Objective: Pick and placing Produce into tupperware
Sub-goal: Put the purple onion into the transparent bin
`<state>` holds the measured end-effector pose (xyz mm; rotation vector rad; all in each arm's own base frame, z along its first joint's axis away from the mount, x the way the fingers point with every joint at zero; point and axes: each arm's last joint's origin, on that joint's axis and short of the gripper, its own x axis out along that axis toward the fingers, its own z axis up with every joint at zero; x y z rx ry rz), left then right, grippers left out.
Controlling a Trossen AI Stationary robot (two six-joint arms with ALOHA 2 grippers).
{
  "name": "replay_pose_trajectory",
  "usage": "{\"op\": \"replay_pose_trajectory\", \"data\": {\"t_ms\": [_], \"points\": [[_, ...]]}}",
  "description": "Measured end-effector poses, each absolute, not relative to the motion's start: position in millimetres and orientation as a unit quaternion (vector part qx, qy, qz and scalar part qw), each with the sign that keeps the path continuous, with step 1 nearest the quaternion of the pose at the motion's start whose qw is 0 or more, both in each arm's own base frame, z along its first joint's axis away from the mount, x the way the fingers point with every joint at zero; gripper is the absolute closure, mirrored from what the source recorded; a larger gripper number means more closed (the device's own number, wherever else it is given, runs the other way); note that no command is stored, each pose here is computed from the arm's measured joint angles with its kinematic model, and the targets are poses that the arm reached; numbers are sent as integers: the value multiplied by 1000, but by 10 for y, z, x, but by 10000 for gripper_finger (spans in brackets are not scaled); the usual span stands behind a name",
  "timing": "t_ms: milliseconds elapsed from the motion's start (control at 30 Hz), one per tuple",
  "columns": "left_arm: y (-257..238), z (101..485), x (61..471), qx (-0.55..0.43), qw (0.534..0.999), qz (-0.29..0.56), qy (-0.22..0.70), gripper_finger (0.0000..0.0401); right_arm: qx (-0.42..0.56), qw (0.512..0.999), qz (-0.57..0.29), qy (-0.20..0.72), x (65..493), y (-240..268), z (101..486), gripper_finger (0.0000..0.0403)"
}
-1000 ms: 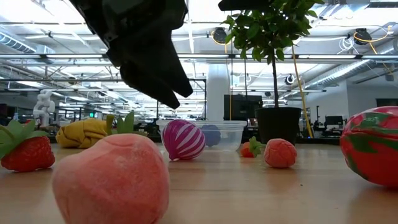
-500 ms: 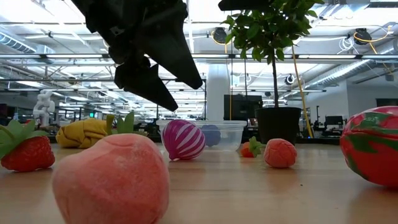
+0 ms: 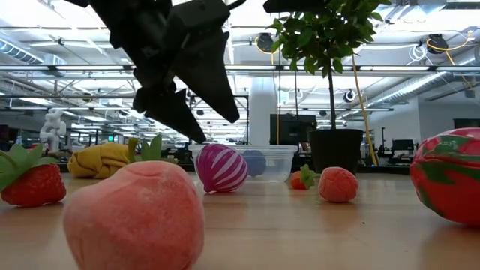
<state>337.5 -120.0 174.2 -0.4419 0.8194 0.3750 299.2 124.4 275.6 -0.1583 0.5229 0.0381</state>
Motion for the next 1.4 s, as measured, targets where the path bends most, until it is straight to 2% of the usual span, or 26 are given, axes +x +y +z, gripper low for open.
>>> {"op": "replay_pose_trajectory", "data": {"t_ms": [400,700,867,1133,1400], "points": [[-1175,1740,3381,-219,874,187,391,2,-84,964,21,253,2969,1232,2796,94],[-1204,1745,3379,-210,880,187,384,2,-95,976,-49,189,2772,1085,3157,94],[-1230,1844,3426,-180,888,169,389,2,-97,980,-50,169,2676,1042,3285,94],[-1256,2151,3426,-134,867,191,440,2,-93,981,-50,162,2641,1028,3328,94],[-1324,1957,3535,-136,836,208,490,2,-102,982,-48,153,2608,1013,3377,94]]}}
